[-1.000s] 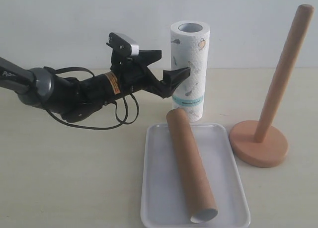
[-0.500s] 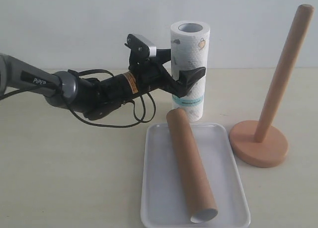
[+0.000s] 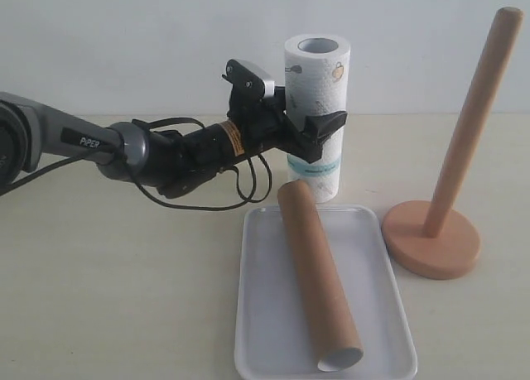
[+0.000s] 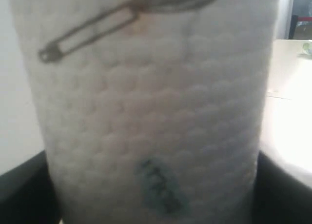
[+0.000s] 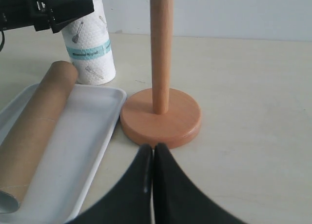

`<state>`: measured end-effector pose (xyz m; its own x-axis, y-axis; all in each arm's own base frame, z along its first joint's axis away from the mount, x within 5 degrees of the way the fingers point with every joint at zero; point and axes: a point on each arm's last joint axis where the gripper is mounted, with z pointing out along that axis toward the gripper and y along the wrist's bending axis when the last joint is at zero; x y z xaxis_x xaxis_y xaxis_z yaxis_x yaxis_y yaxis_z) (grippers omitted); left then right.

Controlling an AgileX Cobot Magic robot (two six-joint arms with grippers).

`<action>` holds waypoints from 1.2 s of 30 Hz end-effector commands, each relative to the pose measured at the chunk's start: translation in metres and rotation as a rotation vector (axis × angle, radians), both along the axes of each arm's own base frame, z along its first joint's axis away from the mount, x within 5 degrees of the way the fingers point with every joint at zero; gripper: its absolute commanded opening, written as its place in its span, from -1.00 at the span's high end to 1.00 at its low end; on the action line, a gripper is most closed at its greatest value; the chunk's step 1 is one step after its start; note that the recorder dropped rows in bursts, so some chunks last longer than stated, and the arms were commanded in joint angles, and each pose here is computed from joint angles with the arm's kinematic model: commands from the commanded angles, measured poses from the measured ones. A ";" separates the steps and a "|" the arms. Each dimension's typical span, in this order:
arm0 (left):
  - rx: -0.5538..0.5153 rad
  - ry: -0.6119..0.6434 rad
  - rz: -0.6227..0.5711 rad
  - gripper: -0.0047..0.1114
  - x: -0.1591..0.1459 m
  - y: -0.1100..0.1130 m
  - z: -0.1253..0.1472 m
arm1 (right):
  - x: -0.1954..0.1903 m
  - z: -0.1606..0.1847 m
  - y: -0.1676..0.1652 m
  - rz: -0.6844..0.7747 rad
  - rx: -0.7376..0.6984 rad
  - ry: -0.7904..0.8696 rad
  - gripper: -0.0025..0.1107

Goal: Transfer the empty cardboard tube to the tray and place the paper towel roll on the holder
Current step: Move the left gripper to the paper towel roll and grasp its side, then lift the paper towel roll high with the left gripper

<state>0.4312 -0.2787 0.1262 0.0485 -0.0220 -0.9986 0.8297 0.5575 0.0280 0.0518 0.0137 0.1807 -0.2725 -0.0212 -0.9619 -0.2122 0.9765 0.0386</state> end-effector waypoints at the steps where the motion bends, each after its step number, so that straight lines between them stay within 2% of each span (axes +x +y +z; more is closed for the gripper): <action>1: -0.064 -0.018 -0.032 0.37 -0.004 -0.005 0.007 | 0.000 0.001 0.000 -0.004 0.001 -0.009 0.96; 3: -0.096 0.013 -0.044 0.73 -0.005 -0.006 0.010 | 0.000 0.001 0.000 -0.004 0.001 -0.009 0.96; 4: -0.100 0.007 -0.044 0.84 -0.005 -0.006 0.014 | 0.000 0.001 0.000 -0.004 0.001 -0.009 0.96; 7: -0.087 -0.017 -0.060 0.85 -0.006 -0.006 0.026 | 0.000 0.001 0.000 -0.004 0.001 -0.009 0.96; 13: 0.040 -0.107 -0.123 0.85 -0.020 -0.015 0.066 | 0.000 0.001 0.000 -0.004 0.001 -0.009 0.96; 18: -0.001 -0.178 -0.149 0.85 -0.033 -0.017 0.114 | 0.000 0.001 0.000 -0.003 0.003 -0.009 0.96; 22: -0.089 -0.135 -0.172 0.85 -0.043 -0.013 0.150 | 0.000 0.001 0.000 -0.003 0.003 -0.009 0.96; 23: -0.083 -0.150 -0.187 0.85 -0.046 -0.012 0.157 | 0.000 0.001 0.000 -0.003 0.003 -0.009 0.96; 26: -0.039 -0.209 -0.232 0.85 -0.057 -0.011 0.174 | 0.000 0.001 0.000 -0.003 0.003 -0.009 0.96; 36: -0.087 -0.249 -0.348 0.85 -0.100 -0.035 0.211 | 0.000 0.001 0.000 -0.003 0.003 -0.009 0.96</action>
<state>0.3490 -0.3061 0.3170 0.2520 -0.0934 -0.9632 0.9319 0.2918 0.2155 0.0518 0.0137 0.1807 -0.2725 -0.0212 -0.9619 -0.2122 0.9765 0.0386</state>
